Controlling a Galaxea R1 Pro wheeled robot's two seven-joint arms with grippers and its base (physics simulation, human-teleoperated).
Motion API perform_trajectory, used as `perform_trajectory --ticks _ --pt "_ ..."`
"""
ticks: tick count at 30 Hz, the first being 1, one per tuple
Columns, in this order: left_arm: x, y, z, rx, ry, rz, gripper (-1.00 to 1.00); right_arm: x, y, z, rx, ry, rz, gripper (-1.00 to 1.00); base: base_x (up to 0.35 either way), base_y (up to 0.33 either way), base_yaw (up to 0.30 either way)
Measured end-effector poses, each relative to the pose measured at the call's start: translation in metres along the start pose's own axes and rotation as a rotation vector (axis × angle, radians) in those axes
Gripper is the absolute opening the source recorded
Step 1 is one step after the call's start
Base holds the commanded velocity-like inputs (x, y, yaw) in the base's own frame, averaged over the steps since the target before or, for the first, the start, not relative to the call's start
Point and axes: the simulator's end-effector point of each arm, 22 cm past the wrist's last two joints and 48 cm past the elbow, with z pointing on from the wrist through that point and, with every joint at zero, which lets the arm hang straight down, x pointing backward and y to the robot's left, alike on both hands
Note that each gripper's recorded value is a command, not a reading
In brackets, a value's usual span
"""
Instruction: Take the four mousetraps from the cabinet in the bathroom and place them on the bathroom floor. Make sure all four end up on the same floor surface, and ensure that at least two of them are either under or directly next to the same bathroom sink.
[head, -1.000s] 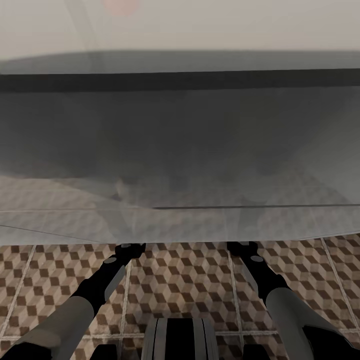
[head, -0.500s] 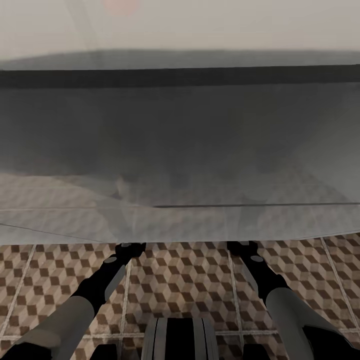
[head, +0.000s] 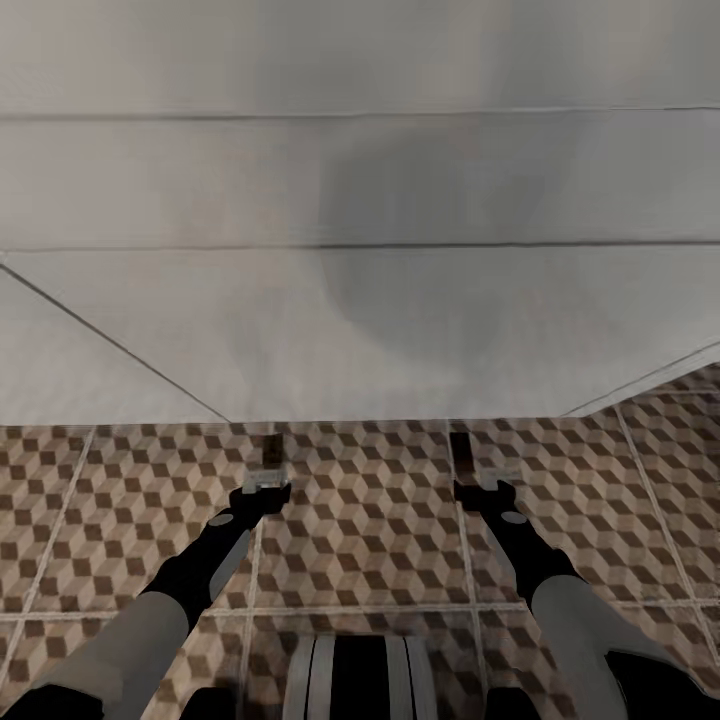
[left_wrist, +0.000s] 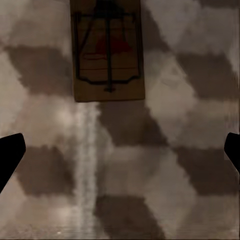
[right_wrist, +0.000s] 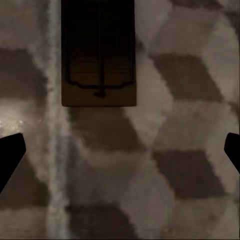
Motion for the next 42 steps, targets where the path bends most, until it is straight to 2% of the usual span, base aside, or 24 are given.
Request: perform_trajectory --ticks 24,42 --pt "0.0004 0.0000 -0.0001 0.000 0.002 0.000 1.00 0.0001 -0.0001 -0.0001 0.000 0.001 0.001 1.00 -0.329 -0.004 0.000" --pt "-0.0006 -0.0006 -0.0003 0.007 0.000 0.000 1.00 -0.0001 0.0000 -0.0003 0.000 0.000 0.001 1.00 -0.079 -0.036 0.000"
